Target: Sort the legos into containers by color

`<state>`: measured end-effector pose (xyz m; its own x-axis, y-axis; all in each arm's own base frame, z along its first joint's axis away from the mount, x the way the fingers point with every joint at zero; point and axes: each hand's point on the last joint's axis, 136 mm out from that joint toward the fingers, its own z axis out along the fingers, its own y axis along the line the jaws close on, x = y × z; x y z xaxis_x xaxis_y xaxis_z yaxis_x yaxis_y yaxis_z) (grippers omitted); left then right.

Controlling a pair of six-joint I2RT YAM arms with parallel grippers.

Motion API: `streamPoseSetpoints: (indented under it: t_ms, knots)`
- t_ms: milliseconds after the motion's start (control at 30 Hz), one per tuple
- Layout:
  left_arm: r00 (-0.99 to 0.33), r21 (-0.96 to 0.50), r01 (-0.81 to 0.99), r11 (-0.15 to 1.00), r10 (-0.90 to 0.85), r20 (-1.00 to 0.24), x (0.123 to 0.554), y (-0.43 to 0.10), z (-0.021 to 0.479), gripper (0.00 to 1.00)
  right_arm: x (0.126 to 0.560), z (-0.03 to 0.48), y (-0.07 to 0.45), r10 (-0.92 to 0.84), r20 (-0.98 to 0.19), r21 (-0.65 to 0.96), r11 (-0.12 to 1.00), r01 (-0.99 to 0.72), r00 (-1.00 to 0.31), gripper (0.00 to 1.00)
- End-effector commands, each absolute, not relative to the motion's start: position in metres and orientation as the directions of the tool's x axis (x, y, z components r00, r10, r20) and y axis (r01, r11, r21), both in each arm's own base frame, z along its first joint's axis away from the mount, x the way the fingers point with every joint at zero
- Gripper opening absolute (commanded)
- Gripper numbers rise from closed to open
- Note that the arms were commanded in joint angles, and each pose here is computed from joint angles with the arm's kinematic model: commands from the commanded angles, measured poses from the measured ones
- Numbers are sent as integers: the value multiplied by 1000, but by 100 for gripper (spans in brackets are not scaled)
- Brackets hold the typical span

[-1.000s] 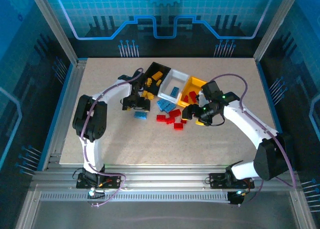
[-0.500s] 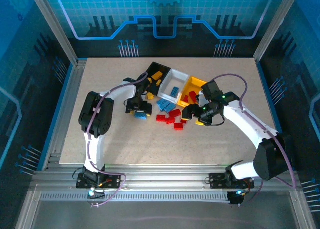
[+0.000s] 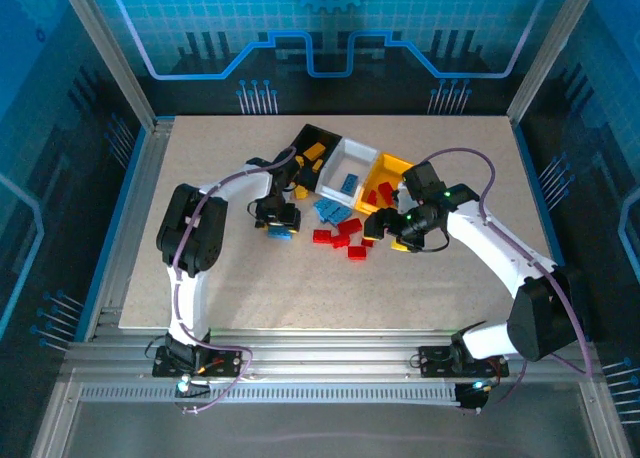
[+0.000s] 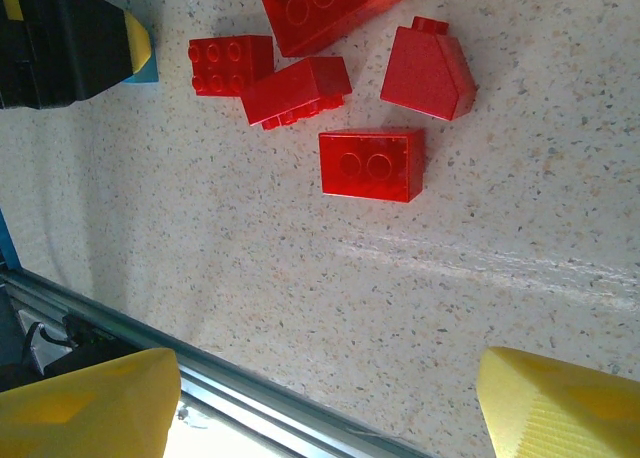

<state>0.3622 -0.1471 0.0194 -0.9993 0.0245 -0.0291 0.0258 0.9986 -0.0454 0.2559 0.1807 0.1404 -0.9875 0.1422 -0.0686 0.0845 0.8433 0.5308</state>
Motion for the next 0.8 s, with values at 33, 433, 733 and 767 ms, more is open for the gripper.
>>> streamPoseSetpoints:
  t_ms: [33, 433, 733, 767]
  knots:
    - [-996, -135, -51, 990, -60, -63, 362, -160, 63, 64, 257, 145, 185, 131, -85, 533, 844, 67, -988, 80]
    - [-935, -577, -192, 794, -326, -137, 462, -256, 153, 64, 254, 154, 172, 152, -121, 532, 844, 65, -981, 80]
    - [-941, -642, -154, 751, -310, -137, 501, -315, 155, 68, 252, 165, 159, 187, -148, 539, 838, 79, -971, 80]
    - [-939, -649, -160, 744, -317, -132, 504, -316, 152, 69, 251, 166, 159, 188, -150, 540, 838, 79, -971, 80]
